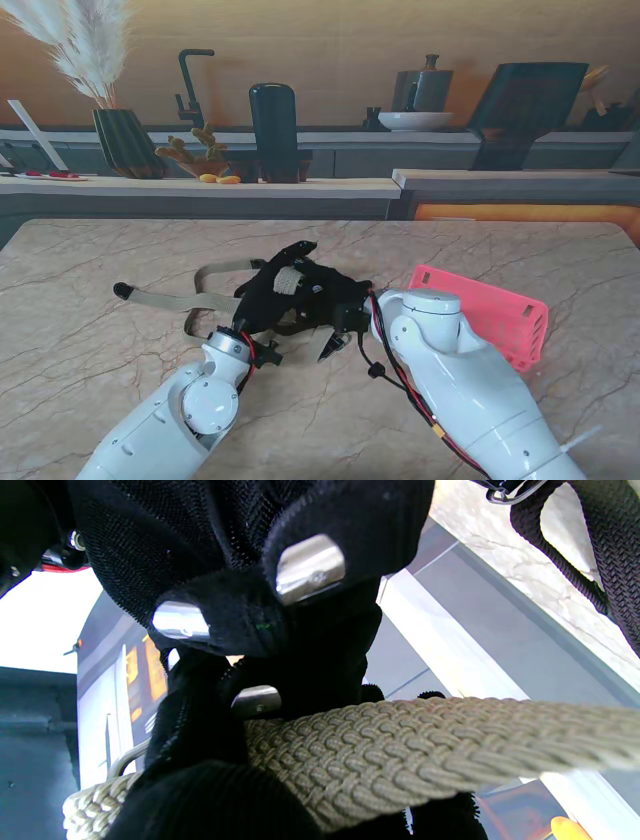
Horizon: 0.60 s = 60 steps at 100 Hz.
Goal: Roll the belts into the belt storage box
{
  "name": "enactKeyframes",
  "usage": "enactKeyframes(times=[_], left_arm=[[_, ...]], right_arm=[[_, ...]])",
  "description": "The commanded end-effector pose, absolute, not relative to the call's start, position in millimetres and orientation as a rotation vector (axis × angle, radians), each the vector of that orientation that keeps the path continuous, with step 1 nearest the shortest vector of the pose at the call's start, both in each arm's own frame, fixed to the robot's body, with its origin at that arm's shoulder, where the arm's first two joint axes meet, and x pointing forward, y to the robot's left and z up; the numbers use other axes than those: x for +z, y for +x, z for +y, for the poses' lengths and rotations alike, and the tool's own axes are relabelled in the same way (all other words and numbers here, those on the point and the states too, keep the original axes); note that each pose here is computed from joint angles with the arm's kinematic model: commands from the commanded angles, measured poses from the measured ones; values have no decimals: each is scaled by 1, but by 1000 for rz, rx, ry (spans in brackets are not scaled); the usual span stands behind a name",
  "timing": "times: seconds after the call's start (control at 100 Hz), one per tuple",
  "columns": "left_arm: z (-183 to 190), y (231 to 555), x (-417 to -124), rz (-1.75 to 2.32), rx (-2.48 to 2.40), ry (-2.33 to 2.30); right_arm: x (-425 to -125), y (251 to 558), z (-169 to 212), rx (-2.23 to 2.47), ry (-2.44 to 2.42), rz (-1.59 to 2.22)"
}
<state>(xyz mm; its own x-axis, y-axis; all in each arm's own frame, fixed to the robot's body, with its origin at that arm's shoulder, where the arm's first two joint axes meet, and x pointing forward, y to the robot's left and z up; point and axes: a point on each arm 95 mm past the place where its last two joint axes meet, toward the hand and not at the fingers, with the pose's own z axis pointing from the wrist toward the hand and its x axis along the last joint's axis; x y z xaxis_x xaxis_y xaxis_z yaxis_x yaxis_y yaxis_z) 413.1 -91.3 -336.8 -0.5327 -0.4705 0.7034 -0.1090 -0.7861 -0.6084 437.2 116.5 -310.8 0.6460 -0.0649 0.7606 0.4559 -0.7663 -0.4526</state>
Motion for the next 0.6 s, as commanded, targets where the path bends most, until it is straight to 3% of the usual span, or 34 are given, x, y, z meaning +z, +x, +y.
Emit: enactKeyframes(times=[0.0,0.59], left_arm=[[-95,413,-329,855,-2432,-1377],[-97,403,-323,699,-2493,-1510]], right_arm=[[-315,433,120,-1039,-2225,-336],[-326,442,108,-1031,-2368,-575]])
